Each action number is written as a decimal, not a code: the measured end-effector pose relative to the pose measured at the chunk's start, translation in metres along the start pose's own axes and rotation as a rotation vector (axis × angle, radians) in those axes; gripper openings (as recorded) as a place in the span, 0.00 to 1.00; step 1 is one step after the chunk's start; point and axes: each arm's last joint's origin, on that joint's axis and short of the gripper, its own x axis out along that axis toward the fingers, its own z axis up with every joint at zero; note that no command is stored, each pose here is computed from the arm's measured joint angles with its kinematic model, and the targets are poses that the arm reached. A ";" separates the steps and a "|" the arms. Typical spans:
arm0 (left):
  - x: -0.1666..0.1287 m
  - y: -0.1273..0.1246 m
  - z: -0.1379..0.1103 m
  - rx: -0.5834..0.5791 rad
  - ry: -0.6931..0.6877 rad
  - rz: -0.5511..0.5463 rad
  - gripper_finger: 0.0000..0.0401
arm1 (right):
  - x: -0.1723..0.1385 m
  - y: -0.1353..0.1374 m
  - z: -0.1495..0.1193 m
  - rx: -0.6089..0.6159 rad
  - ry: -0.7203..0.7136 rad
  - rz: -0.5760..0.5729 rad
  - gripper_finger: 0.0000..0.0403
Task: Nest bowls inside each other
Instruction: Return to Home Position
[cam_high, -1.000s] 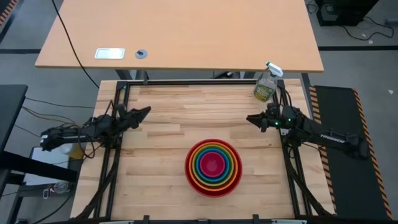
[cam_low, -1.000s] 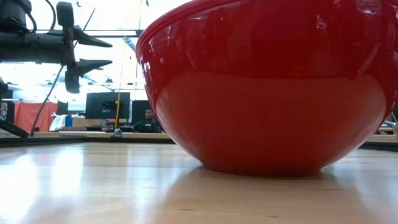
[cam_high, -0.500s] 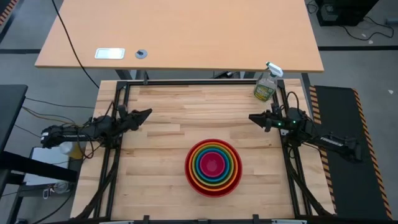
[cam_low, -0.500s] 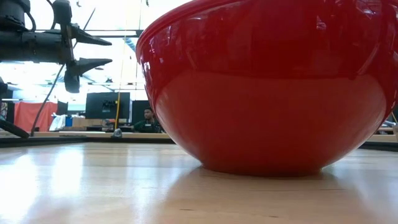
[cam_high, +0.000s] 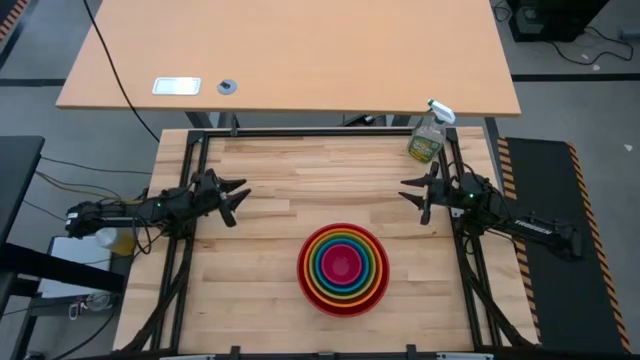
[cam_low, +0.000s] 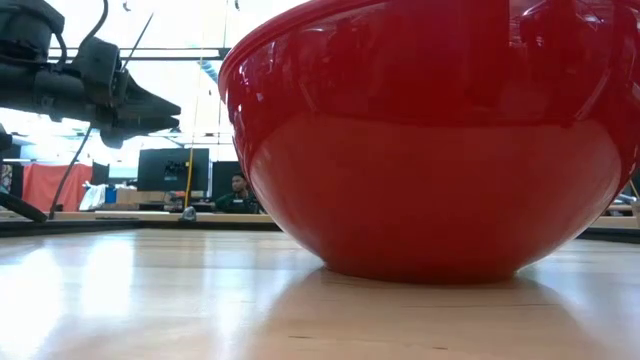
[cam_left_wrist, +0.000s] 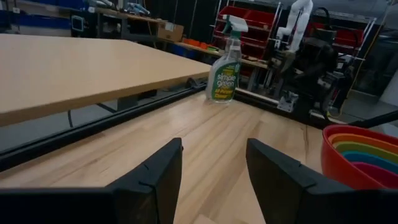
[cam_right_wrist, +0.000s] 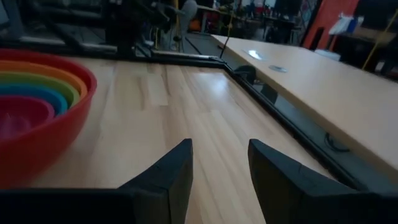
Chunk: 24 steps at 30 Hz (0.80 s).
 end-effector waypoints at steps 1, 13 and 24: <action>0.000 0.000 0.000 -0.002 0.000 0.000 0.45 | 0.000 0.000 0.000 -0.036 0.000 0.000 0.40; 0.000 0.000 0.000 -0.004 0.001 0.001 0.45 | 0.000 0.000 0.000 -0.055 -0.001 0.000 0.40; 0.000 0.000 0.000 -0.004 0.002 0.001 0.45 | 0.000 0.000 0.000 -0.055 -0.001 0.000 0.40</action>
